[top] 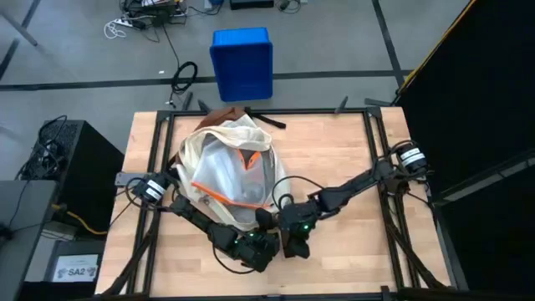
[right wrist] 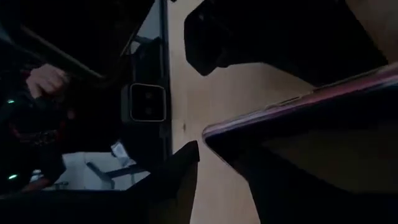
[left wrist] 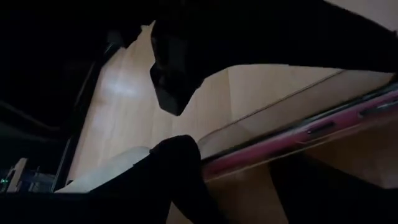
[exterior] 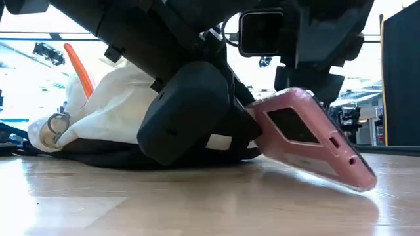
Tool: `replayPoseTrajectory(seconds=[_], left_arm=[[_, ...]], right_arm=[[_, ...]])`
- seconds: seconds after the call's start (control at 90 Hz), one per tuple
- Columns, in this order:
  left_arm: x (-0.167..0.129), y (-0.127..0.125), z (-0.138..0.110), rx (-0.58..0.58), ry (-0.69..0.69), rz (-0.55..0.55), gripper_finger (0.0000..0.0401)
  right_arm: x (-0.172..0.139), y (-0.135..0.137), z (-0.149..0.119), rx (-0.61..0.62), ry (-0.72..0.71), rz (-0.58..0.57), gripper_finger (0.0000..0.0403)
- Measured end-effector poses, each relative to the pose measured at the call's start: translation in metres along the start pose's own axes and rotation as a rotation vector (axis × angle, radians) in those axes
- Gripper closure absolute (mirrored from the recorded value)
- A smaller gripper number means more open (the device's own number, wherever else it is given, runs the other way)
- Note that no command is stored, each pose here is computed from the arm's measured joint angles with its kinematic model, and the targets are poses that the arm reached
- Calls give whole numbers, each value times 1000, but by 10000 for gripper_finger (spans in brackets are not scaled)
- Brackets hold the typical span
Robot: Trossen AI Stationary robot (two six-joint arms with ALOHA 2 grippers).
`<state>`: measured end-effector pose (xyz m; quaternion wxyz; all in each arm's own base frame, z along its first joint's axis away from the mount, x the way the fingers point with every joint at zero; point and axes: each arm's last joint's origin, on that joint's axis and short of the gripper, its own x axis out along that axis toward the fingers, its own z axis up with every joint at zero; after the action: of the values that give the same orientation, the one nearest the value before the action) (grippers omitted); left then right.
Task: Unpack backpack
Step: Put the pink cellphone into the white backpack
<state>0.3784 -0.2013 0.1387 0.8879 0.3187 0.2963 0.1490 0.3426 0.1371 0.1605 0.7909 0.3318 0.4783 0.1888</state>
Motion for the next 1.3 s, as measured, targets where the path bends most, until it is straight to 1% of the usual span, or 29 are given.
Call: replayPoseTrajectory(seconds=[0.167,0.3,0.522,0.656,0.756,0.9,1.033,1.1,1.178,1.222,1.3], left_arm=[[0,0,0,1,1,0,183],[0,0,1,-9,-7,2,183],[0,0,1,-13,-13,2,183],[0,0,2,-14,-14,2,183],[0,0,4,-18,-33,-14,183],[0,-1,6,5,-55,-49,183],[-1,-3,5,67,-55,-58,183],[-4,-5,6,114,-66,-84,183],[-10,-9,9,197,-86,-94,184],[-13,-10,9,249,-85,-64,187],[-15,-9,9,332,-50,50,192]], right_arm=[[2,1,-2,-9,-63,-77,284],[4,2,-4,-12,-83,-116,279],[6,3,-14,-12,-49,-182,285],[7,1,-21,-39,-36,-265,290],[8,-2,-27,-35,-20,-340,292],[8,-3,-28,-37,-20,-354,293],[-1,7,-29,-43,-16,-333,291],[-7,14,-32,-64,-33,-353,293],[-15,22,-37,-90,-60,-405,296],[-18,27,-40,-107,-83,-428,299],[-21,34,-45,-137,-120,-470,302]])
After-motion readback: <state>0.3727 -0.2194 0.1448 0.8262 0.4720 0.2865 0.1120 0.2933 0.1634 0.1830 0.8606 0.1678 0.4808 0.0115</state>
